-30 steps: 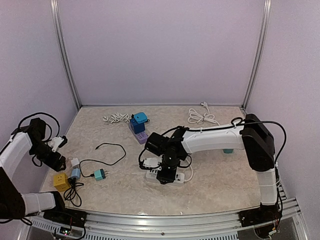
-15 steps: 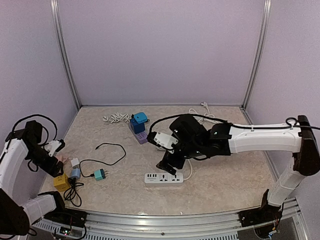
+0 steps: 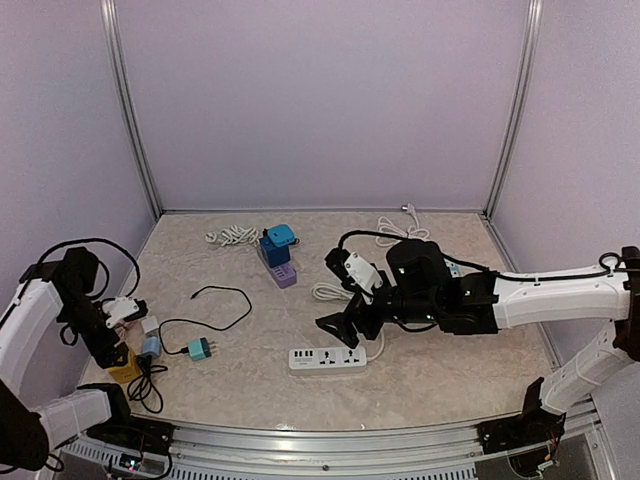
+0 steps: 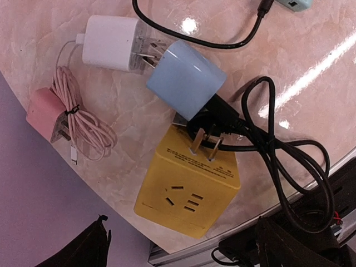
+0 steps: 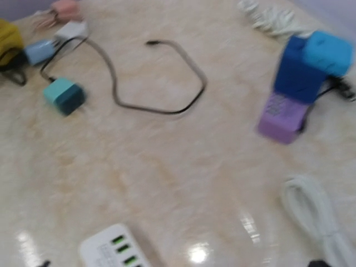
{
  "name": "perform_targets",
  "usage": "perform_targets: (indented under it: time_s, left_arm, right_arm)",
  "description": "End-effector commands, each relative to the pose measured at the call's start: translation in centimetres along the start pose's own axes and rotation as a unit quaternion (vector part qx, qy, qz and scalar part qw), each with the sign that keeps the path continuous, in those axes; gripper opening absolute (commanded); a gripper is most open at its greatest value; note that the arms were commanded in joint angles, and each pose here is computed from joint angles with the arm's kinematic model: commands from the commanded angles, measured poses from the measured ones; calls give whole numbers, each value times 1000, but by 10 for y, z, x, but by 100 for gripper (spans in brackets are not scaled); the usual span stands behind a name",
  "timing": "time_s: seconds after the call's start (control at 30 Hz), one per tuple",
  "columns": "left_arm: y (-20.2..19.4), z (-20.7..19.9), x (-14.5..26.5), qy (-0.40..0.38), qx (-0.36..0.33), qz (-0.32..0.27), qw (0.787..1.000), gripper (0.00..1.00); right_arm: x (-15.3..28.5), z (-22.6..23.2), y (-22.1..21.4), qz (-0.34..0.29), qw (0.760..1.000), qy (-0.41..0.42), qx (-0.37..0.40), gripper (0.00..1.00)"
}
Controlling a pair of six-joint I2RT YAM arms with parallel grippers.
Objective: Insert the plug
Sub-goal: Pick up the plug from the corner of the board.
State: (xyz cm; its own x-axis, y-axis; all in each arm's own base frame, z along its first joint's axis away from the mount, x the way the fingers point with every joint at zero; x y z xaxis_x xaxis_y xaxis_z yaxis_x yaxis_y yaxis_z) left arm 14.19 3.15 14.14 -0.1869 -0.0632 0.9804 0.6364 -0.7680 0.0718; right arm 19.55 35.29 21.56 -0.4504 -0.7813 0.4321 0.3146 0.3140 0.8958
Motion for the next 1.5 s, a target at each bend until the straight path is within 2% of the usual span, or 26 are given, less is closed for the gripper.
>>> perform_targets:
  time_s: [0.0,0.13,0.23,0.37,0.5,0.63,0.83,0.97,1.03,1.13,1.23,1.47]
  left_arm:
    - [-1,-2,-13,-9,-121,16,992,88]
    - [-5,-4,-33,4,-159,28,987,88]
    - [-2,-6,-46,7,-165,14,986,88]
    - [-4,-6,-61,10,-166,25,986,87]
    - [-6,-9,-70,-4,-186,31,982,82]
    - [-4,-8,-67,-16,-183,29,982,55]
    - [-3,-3,-56,-13,-163,30,986,0]
    - [3,13,-38,35,-119,11,992,0]
    - [13,24,-17,63,-84,-20,994,0]
    - [36,35,31,87,-26,-105,990,0]
    - [59,38,82,92,19,-201,975,0]
    - [77,18,138,97,-5,-292,952,0]
  right_arm:
    - [-12,12,-1,40,997,43,-40,100]
    - [-14,17,1,39,996,51,-57,100]
    - [-14,19,7,24,996,57,-62,100]
    - [-18,23,14,21,996,62,-62,100]
    - [-25,27,16,28,995,68,-62,100]
    - [-31,31,15,41,995,69,-63,100]
    - [-29,35,11,50,994,65,-67,100]
    - [-24,37,12,47,995,62,-67,100]
    - [-21,37,16,42,995,58,-66,100]
    - [-16,36,26,28,996,52,-65,100]
    - [-11,38,41,7,996,55,-65,100]
    - [-8,49,63,-14,996,63,-65,100]
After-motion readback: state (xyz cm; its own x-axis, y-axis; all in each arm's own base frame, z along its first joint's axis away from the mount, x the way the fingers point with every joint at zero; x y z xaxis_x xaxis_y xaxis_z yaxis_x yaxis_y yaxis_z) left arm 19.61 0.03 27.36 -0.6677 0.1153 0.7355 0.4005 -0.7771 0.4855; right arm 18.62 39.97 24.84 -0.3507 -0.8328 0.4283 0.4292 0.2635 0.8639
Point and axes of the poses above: each gripper's point midway between its finger pads, its own x axis back along the fingers, its own z axis along the line the jaws close on, y = z × x, the point moved 4 cm from there along x, back along the fingers, and after that the axes turned 9 degrees about -x, right-handed, at the moved point
